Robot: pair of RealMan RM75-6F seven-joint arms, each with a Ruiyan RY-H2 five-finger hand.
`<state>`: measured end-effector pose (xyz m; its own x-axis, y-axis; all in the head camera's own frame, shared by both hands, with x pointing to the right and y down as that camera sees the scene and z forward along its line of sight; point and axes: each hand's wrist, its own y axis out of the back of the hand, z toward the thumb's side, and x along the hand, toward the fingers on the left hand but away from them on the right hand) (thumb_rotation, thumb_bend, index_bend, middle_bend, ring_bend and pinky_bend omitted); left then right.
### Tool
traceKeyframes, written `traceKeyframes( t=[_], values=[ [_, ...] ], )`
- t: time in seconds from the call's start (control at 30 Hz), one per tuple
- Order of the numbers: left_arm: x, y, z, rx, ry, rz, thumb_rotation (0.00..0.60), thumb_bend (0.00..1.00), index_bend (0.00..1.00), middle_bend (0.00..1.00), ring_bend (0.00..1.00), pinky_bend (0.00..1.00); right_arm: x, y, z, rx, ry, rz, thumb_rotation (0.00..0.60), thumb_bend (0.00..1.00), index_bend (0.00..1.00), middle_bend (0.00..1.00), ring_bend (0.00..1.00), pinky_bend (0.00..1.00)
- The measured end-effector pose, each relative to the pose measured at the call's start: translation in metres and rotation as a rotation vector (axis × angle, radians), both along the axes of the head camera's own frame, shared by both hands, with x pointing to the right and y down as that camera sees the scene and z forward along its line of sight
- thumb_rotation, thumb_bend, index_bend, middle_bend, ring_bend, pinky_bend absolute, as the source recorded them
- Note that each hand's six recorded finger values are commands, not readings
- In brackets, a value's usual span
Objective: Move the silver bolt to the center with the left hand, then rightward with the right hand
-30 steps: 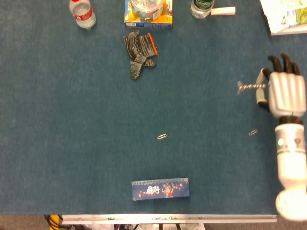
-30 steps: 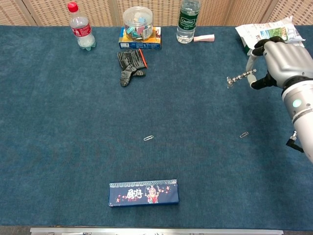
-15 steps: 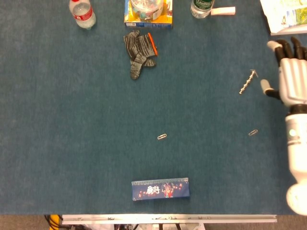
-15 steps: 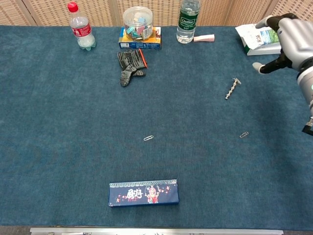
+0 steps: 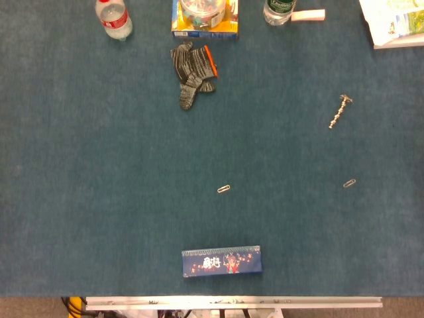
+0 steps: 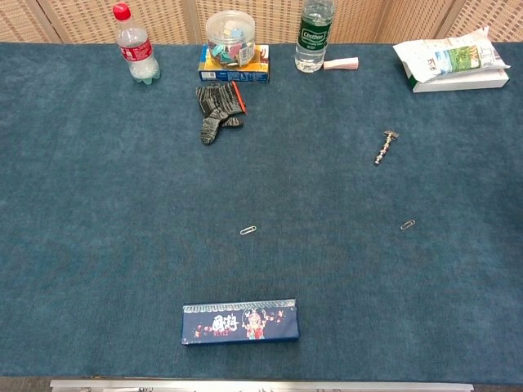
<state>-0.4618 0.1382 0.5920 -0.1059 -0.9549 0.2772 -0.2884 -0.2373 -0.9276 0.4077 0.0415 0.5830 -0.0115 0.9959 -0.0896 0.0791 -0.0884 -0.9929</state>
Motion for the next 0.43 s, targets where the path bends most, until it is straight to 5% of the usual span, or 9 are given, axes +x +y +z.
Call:
traceKeyframes(
  t=[0.43],
  values=[
    [0.023, 0.002, -0.015, 0.040, 0.007, 0.020, 0.600, 0.20, 0.19, 0.00, 0.00, 0.10, 0.061, 0.055, -0.013, 0.039, -0.051, 0.069, 0.600, 0.22, 0.36, 0.25, 0.04, 0.14]
  ],
)
